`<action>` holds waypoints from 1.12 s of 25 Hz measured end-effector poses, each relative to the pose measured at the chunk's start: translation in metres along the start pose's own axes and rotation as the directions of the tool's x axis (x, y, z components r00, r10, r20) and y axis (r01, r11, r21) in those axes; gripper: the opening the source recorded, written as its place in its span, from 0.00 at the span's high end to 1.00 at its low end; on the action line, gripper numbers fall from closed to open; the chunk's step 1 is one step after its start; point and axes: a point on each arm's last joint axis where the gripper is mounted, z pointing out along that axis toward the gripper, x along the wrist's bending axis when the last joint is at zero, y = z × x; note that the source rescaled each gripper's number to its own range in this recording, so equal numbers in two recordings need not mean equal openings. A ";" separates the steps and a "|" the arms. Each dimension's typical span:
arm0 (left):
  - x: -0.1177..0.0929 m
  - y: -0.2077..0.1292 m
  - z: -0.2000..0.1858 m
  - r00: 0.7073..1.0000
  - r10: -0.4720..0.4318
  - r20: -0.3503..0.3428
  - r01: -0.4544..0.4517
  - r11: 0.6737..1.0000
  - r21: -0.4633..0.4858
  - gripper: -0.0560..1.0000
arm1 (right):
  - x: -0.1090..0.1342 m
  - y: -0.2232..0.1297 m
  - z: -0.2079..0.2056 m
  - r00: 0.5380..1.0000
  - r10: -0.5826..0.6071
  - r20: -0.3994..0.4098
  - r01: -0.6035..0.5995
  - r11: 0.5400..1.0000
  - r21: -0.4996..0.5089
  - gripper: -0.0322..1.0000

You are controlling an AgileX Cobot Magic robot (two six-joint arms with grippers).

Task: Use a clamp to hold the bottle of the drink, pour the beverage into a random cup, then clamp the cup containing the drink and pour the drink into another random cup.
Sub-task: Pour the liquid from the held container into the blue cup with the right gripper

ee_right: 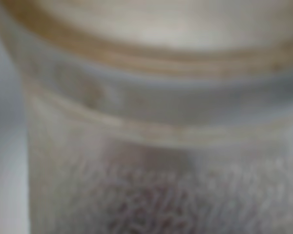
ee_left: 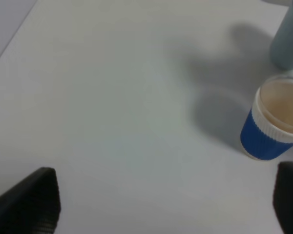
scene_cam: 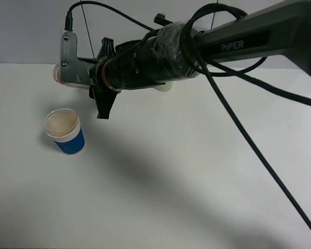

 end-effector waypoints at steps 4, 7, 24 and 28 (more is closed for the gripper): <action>0.000 0.000 0.000 1.000 0.000 0.000 0.000 1.000 0.000 0.36 | 0.007 -0.003 0.006 1.000 -0.009 -0.015 0.009 1.000 0.020 0.95; 0.000 0.000 0.000 1.000 0.000 0.000 0.000 1.000 0.000 0.36 | 0.009 -0.005 0.007 1.000 -0.017 -0.016 0.017 0.999 0.034 0.95; 0.000 0.000 0.000 1.000 0.000 0.000 0.000 1.000 0.000 0.36 | 0.016 -0.004 0.008 0.991 -0.130 -0.045 0.133 0.989 0.064 0.95; 0.000 0.000 0.000 1.000 0.000 0.000 0.000 1.000 0.000 0.36 | 0.018 -0.003 0.008 0.985 -0.163 -0.059 0.168 0.983 0.076 0.95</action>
